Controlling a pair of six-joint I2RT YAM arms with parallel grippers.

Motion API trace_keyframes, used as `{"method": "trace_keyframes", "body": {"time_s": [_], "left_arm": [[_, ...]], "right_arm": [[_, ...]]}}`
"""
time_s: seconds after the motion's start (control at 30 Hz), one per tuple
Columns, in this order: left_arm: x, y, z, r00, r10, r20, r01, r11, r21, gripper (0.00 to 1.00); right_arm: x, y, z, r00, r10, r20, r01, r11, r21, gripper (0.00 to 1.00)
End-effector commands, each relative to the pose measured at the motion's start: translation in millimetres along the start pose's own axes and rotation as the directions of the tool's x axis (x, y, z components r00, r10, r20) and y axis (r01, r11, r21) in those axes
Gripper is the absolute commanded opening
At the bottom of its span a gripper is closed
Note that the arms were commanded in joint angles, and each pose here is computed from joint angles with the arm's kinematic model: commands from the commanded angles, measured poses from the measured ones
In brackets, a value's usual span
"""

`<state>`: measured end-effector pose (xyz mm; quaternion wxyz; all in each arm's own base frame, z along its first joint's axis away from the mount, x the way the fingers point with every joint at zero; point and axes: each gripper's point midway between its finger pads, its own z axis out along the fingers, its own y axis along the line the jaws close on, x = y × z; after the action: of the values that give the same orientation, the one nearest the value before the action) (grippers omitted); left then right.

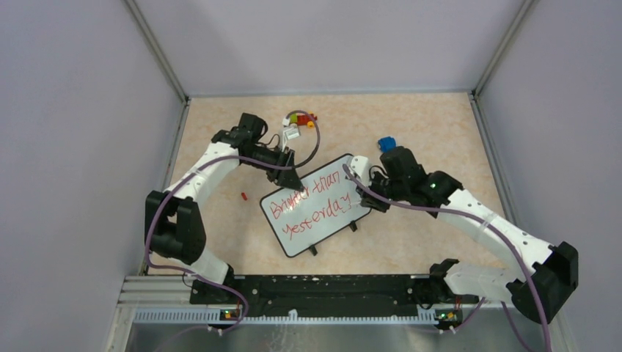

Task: Write a sentence on the whiteboard
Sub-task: Write a sentence on the whiteboard, then pick up the pen cap from the center of the board.

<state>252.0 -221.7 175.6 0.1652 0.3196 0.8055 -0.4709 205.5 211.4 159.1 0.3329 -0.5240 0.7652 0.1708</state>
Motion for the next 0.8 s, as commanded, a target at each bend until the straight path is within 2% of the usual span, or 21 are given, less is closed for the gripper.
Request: {"method": "trace_keyframes", "body": {"time_s": [0.0, 0.17, 0.27, 0.37, 0.47, 0.6, 0.77], "left_arm": [[-36, -15, -21, 0.993, 0.090, 0.074, -0.089, 0.996, -0.023, 0.51], [-72, -9, -79, 0.967, 0.146, 0.209, -0.120, 0.984, -0.134, 0.61], [-75, 12, -119, 0.956, 0.171, 0.238, -0.102, 0.955, -0.278, 0.64], [-61, 37, -147, 0.969, 0.162, 0.184, -0.062, 0.887, -0.458, 0.64], [-34, 57, -155, 0.985, 0.134, 0.111, -0.047, 0.819, -0.572, 0.63], [5, 82, -156, 0.996, 0.093, 0.009, -0.064, 0.753, -0.654, 0.61], [49, 104, -146, 0.994, 0.007, -0.107, -0.078, 0.729, -0.680, 0.58]], "right_arm": [[-48, 2, -26, 0.990, -0.002, 0.138, 0.006, 0.999, -0.031, 0.00], [-81, 8, -35, 0.974, 0.046, 0.222, -0.025, 0.995, -0.096, 0.00], [-97, 9, -36, 0.961, 0.097, 0.258, -0.059, 0.987, -0.151, 0.00], [-104, 6, -32, 0.946, 0.158, 0.285, -0.104, 0.975, -0.195, 0.00], [-106, -2, -31, 0.927, 0.203, 0.315, -0.134, 0.965, -0.226, 0.00], [-107, -7, -32, 0.907, 0.251, 0.338, -0.150, 0.943, -0.298, 0.00], [-110, -1, -35, 0.888, 0.285, 0.361, -0.133, 0.910, -0.392, 0.00]]}}
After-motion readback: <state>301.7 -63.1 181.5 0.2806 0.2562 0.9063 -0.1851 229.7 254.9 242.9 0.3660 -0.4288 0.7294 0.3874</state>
